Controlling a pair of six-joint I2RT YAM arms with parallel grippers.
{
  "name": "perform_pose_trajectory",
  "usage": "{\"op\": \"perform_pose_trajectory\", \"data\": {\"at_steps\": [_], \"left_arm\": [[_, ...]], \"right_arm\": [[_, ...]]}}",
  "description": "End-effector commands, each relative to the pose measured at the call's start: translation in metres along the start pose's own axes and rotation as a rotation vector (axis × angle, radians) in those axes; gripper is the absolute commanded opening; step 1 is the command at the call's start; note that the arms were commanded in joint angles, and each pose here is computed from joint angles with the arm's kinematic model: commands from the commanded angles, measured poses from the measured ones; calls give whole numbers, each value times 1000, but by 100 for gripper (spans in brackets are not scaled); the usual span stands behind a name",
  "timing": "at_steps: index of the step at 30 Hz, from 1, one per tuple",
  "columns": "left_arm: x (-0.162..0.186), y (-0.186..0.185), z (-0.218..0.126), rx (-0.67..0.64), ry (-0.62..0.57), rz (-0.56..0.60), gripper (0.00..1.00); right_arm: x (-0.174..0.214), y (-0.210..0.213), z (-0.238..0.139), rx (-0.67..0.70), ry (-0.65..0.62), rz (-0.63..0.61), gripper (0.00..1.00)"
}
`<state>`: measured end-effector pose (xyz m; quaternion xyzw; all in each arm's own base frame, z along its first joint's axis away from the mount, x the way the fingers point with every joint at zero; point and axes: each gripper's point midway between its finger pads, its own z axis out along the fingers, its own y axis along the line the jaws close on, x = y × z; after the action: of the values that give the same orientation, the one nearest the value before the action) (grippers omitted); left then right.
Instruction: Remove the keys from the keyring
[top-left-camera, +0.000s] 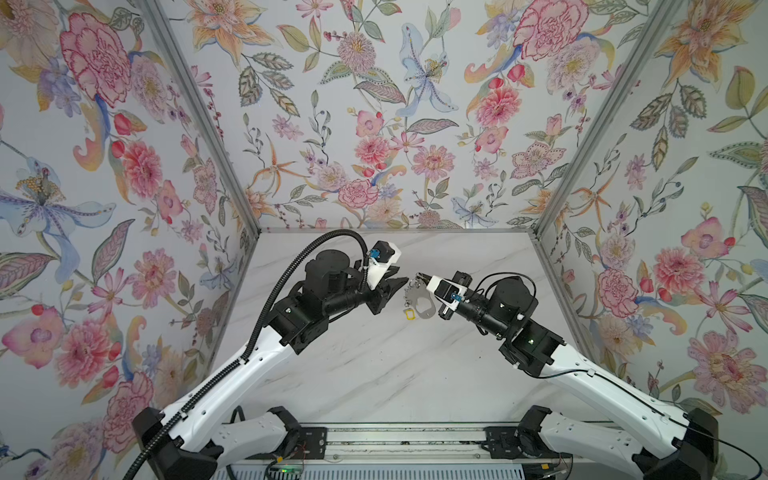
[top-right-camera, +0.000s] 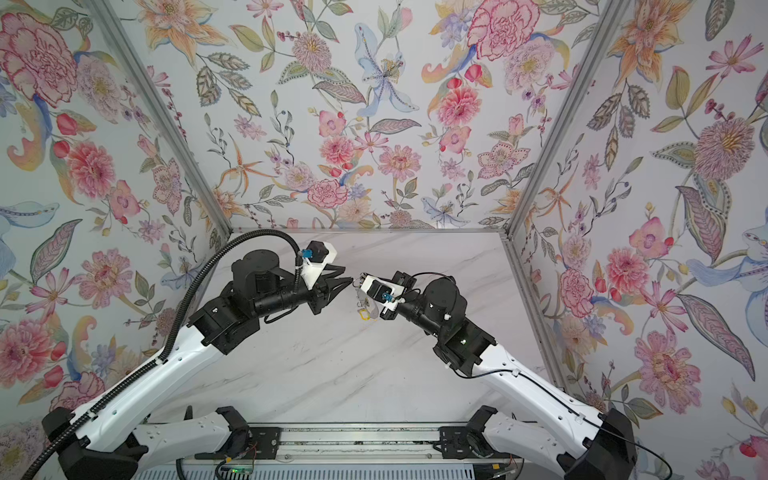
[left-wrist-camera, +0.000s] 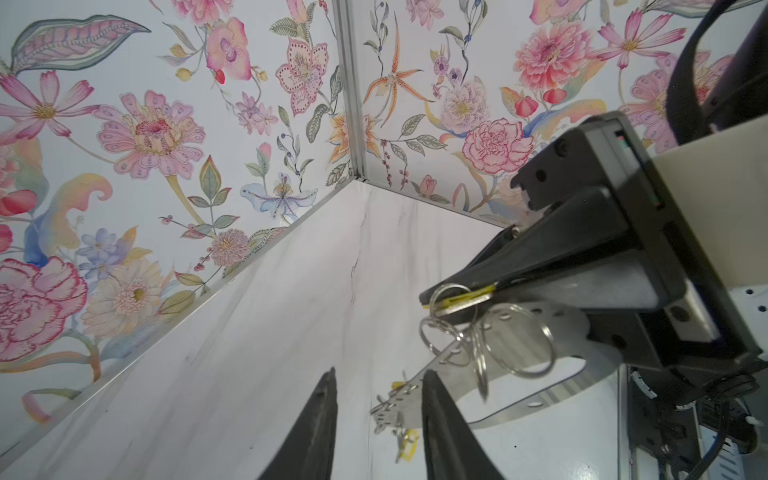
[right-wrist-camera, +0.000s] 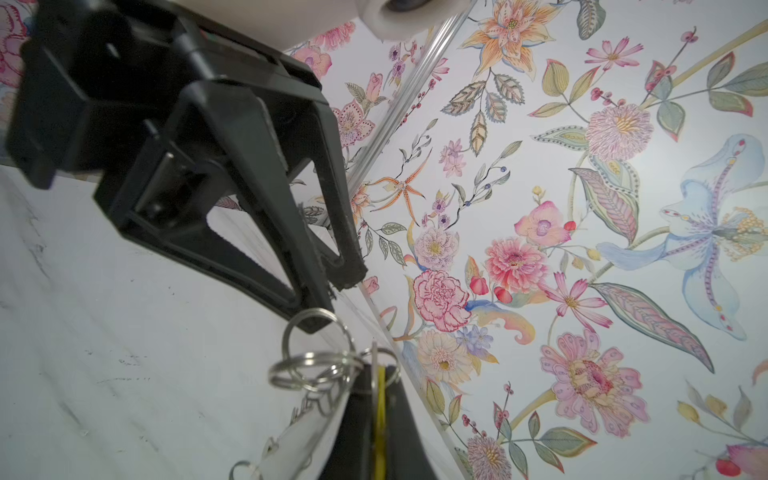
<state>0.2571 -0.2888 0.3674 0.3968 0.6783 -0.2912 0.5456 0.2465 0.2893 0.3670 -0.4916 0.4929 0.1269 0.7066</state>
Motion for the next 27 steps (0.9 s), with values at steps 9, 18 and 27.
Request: {"op": "perform_pose_trajectory", "data": {"at_steps": [9,18,27], "left_arm": [[-4,-31,13,134,-42,-25,37],[16,-18,22,56,43,-33,34],[26,-6,25,-6,90,-30,27]], "right_arm": [[-14,-6,5,33,-43,-1,0],[-15,-7,8,33,-46,-5,0],[-17,-6,5,32,-54,-5,0]]}}
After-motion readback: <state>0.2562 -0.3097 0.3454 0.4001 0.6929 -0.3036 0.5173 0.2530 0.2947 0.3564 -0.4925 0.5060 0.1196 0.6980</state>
